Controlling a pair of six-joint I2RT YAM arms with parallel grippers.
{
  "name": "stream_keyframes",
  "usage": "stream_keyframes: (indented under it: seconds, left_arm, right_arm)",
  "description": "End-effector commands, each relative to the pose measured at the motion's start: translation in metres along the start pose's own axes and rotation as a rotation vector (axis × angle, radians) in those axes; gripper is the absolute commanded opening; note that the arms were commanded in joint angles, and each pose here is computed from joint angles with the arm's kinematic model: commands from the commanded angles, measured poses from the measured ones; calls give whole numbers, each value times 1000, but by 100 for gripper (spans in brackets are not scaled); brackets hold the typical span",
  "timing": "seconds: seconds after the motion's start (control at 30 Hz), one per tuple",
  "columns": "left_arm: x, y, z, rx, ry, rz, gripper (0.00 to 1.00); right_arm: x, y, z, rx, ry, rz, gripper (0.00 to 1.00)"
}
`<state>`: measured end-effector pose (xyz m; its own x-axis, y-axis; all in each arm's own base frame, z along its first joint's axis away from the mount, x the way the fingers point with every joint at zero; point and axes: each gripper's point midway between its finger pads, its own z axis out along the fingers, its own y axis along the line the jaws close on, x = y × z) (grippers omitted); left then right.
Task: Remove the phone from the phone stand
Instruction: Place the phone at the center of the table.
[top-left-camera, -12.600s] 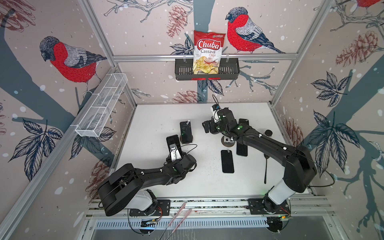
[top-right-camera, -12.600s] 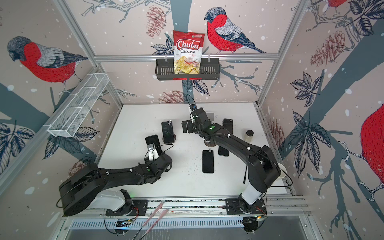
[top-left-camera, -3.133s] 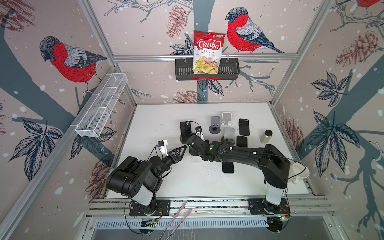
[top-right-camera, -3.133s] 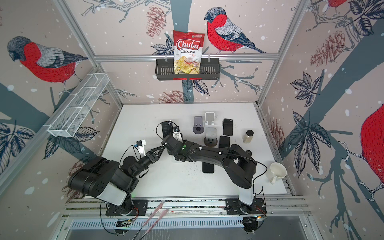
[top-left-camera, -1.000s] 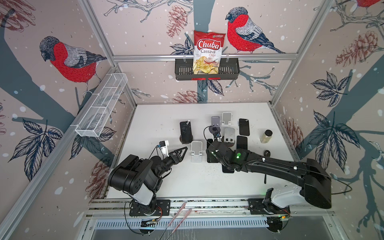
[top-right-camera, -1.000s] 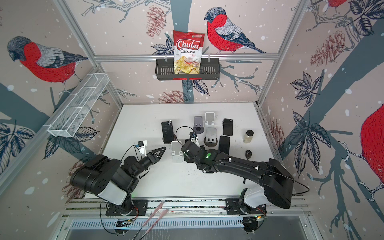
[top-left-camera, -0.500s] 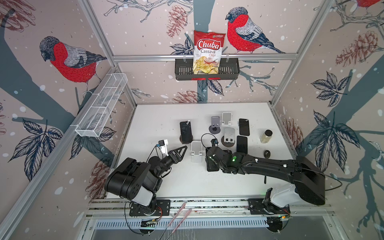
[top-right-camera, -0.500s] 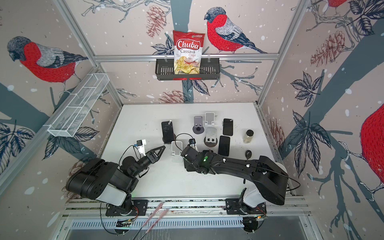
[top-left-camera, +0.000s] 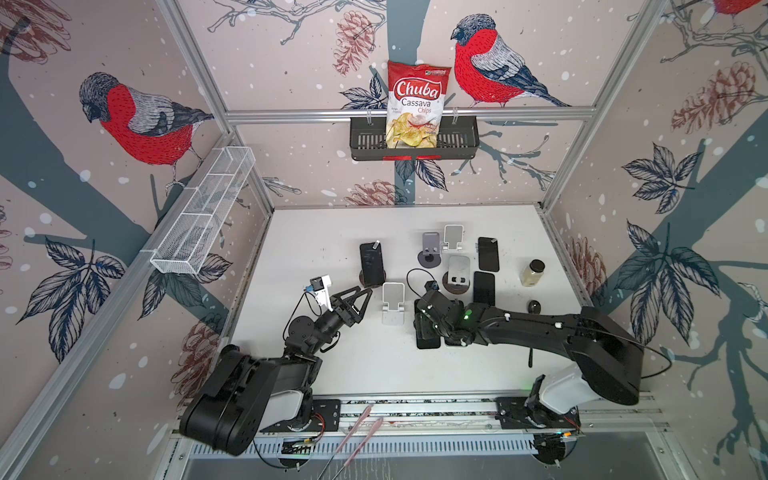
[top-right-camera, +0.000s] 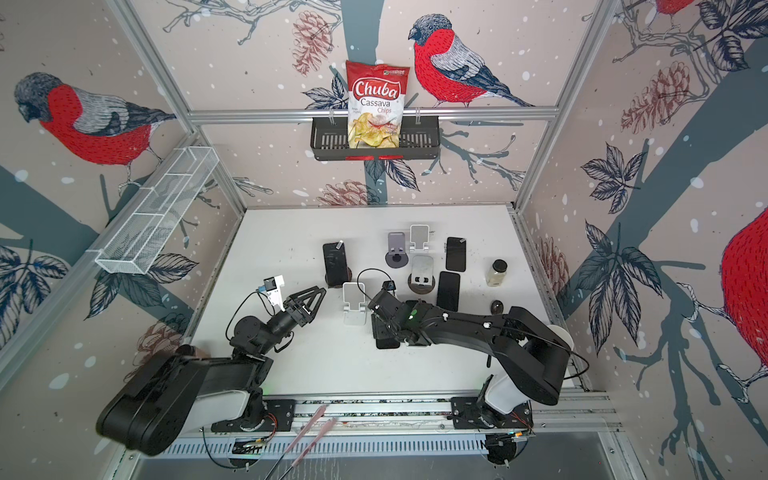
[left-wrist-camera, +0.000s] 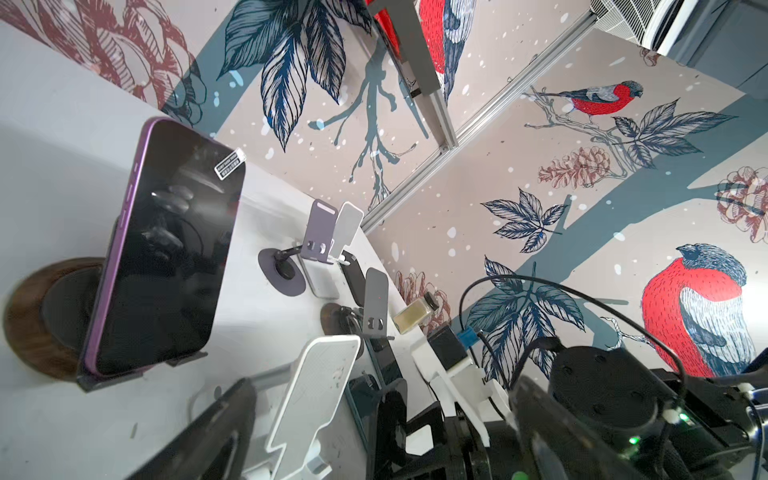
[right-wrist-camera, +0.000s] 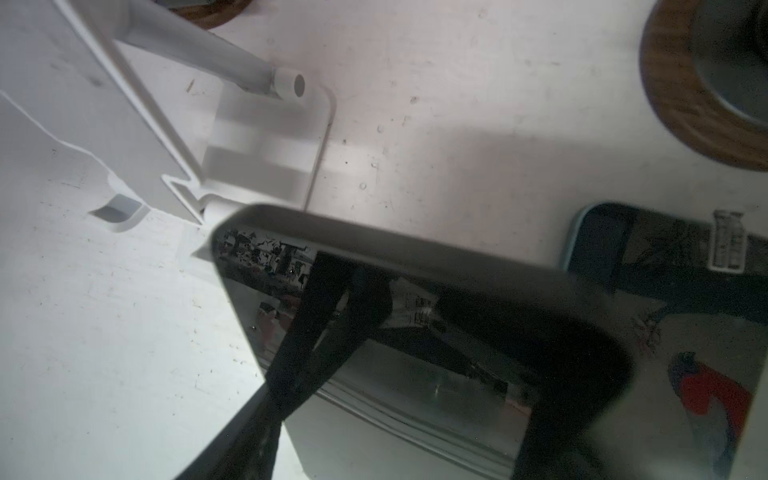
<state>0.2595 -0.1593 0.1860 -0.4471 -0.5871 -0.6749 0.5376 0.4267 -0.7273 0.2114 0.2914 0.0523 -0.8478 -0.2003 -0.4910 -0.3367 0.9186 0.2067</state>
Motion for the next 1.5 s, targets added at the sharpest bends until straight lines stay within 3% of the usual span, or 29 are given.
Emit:
stream_keyframes:
  seconds: [0.0, 0.33, 0.83, 0.93, 1.13, 1.47]
  left_arm:
    - [34, 34, -21, -158, 93, 15, 96]
    - [12, 47, -37, -320, 7, 76, 96]
    - [25, 44, -19, -279, 131, 45, 96]
    - [26, 47, -19, -294, 134, 44, 96]
    - [25, 47, -19, -293, 128, 49, 96]
    - [24, 44, -20, -281, 123, 53, 96]
  right_arm:
    - [-1, 4, 7, -33, 3, 11, 62]
    - [3, -16, 29, -7, 39, 65, 62]
    - [-1, -28, 33, 63, 44, 76, 63]
    - [-8, -29, 29, 93, 23, 50, 66]
    - [-19, -12, 22, 202, -4, -96, 81]
    - [-9, -21, 36, 318, 31, -125, 83]
